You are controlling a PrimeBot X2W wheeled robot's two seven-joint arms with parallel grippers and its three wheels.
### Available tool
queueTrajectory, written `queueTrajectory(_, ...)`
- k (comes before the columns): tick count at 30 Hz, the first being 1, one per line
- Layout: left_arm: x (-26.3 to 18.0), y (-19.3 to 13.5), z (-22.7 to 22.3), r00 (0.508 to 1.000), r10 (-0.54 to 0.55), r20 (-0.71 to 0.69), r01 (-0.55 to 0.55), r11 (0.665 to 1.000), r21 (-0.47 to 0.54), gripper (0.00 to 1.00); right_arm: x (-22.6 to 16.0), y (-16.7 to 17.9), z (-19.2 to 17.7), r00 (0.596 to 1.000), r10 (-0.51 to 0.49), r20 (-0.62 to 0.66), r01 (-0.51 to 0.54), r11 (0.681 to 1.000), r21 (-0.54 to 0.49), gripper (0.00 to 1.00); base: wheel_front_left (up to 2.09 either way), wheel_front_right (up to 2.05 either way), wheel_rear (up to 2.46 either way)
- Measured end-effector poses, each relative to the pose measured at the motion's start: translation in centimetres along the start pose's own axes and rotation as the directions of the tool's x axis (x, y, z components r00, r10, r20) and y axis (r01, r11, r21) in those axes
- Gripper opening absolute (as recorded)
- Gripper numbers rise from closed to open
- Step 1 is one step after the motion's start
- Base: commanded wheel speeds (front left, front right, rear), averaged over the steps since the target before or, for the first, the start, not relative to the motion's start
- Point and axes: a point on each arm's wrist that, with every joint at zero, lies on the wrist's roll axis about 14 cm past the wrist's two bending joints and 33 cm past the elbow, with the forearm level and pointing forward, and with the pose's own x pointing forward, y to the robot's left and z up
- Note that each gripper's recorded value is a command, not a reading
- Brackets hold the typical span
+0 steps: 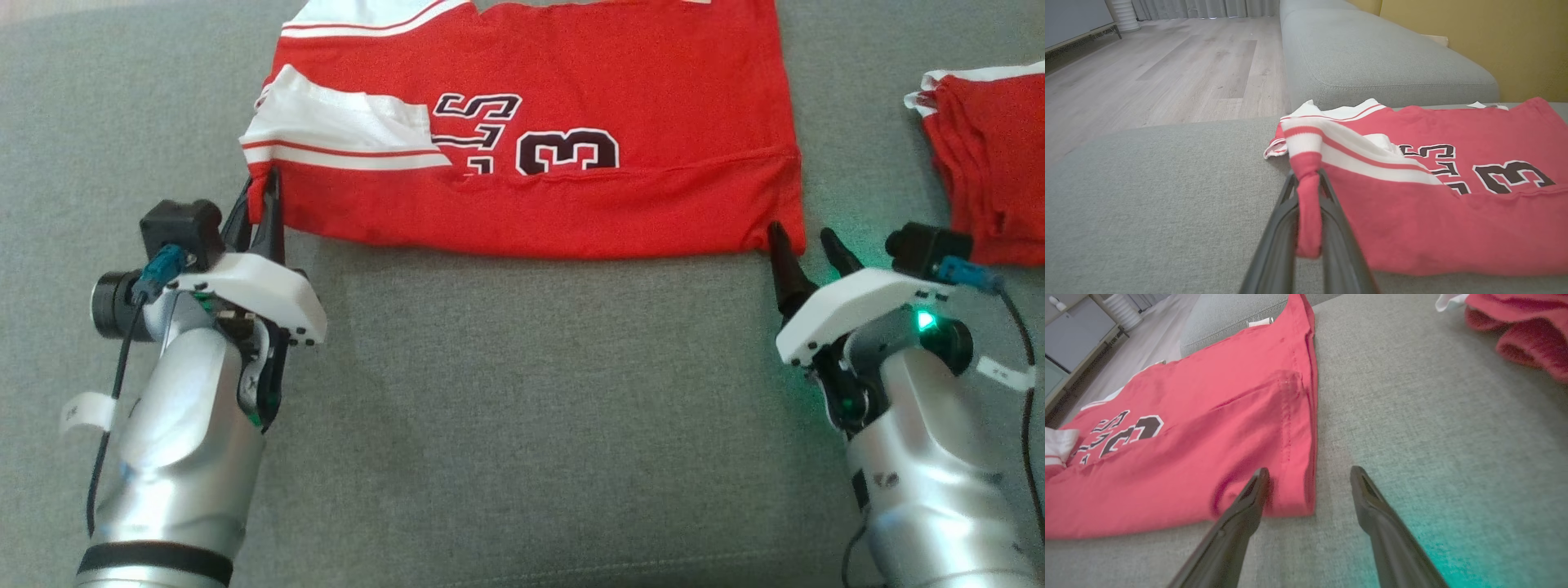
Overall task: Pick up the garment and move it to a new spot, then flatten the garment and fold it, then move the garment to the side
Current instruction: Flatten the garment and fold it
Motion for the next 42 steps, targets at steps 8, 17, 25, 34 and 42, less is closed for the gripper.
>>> queueTrajectory(8,-0.1,0.1,-0.2,1.000,0.003,-0.006,-0.003,1.000,0.001,0.00,1.2,0.8,0.2,1.000,0.016,-0.019,-0.016,0.999,0.030,0.00,0.00,0.00,0.00)
queueTrajectory(17,-1.2,0.1,-0.6,1.000,0.004,-0.021,-0.004,1.000,0.003,0.00,0.2,0.4,0.3,1.000,0.001,0.014,-0.001,1.000,-0.027,0.00,0.00,0.00,0.00)
queueTrajectory(25,-2.5,0.1,-0.2,1.000,0.012,-0.014,-0.012,1.000,-0.002,0.00,-1.2,0.4,2.0,0.997,0.000,0.078,0.003,0.999,-0.035,0.00,0.00,0.00,0.00)
queueTrajectory(34,-5.3,-0.2,-0.5,1.000,0.016,-0.014,-0.016,1.000,-0.021,0.00,-4.3,-0.2,1.9,0.995,-0.005,0.103,0.009,0.999,-0.043,0.00,0.00,0.00,0.00)
queueTrajectory(42,-8.6,-0.8,-1.2,1.000,0.016,-0.013,-0.016,0.999,-0.040,0.00,-7.7,-1.4,1.1,0.996,-0.015,0.088,0.019,0.999,-0.046,0.00,0.00,0.00,0.00)
